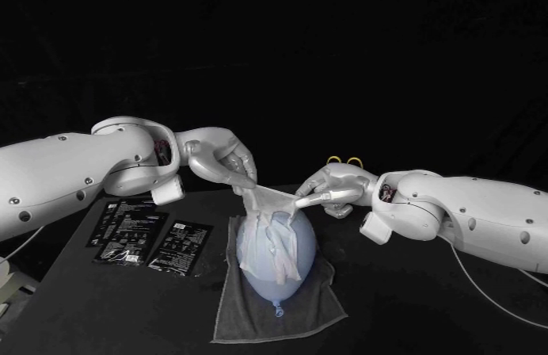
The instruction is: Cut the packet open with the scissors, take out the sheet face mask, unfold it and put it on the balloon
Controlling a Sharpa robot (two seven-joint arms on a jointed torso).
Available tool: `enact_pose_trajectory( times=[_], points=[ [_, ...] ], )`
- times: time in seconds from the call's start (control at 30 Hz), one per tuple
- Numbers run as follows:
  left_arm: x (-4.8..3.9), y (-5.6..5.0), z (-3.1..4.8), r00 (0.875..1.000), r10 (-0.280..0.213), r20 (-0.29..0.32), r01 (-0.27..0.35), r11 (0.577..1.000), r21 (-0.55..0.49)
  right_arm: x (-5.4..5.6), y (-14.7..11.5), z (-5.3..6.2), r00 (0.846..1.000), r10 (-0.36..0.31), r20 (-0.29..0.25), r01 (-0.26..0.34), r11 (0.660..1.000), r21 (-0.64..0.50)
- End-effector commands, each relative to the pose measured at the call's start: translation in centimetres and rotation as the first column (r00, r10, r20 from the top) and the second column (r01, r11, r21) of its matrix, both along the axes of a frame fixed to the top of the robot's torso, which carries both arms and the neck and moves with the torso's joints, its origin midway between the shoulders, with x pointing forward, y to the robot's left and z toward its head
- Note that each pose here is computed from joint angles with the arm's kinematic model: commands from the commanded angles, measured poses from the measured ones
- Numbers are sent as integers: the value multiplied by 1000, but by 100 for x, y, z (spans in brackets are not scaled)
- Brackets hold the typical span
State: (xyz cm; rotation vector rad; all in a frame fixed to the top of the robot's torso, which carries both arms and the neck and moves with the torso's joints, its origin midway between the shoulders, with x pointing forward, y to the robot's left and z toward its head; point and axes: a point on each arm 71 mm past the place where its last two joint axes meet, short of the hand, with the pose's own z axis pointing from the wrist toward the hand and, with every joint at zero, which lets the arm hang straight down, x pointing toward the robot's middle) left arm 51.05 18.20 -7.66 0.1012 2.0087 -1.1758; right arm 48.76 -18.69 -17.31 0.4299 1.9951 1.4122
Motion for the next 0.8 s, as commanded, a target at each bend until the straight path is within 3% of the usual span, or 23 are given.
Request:
enact_pose_trajectory(
  times=[0.03, 0.2, 0.8],
  points=[
    [17, -8, -18, 1000, 20, 0, -20, 1000, -14, -48, -4, 19, 1000, 15, -14, -15, 1000, 8],
    [44, -2, -46, 999, 45, 11, -45, 999, -22, -107, -24, 45, 1000, 11, -9, -11, 1000, -5],
    [119, 27, -47, 991, 115, 74, -111, 992, -67, -228, -100, 277, 988, -122, 97, 126, 991, -39]
  ],
)
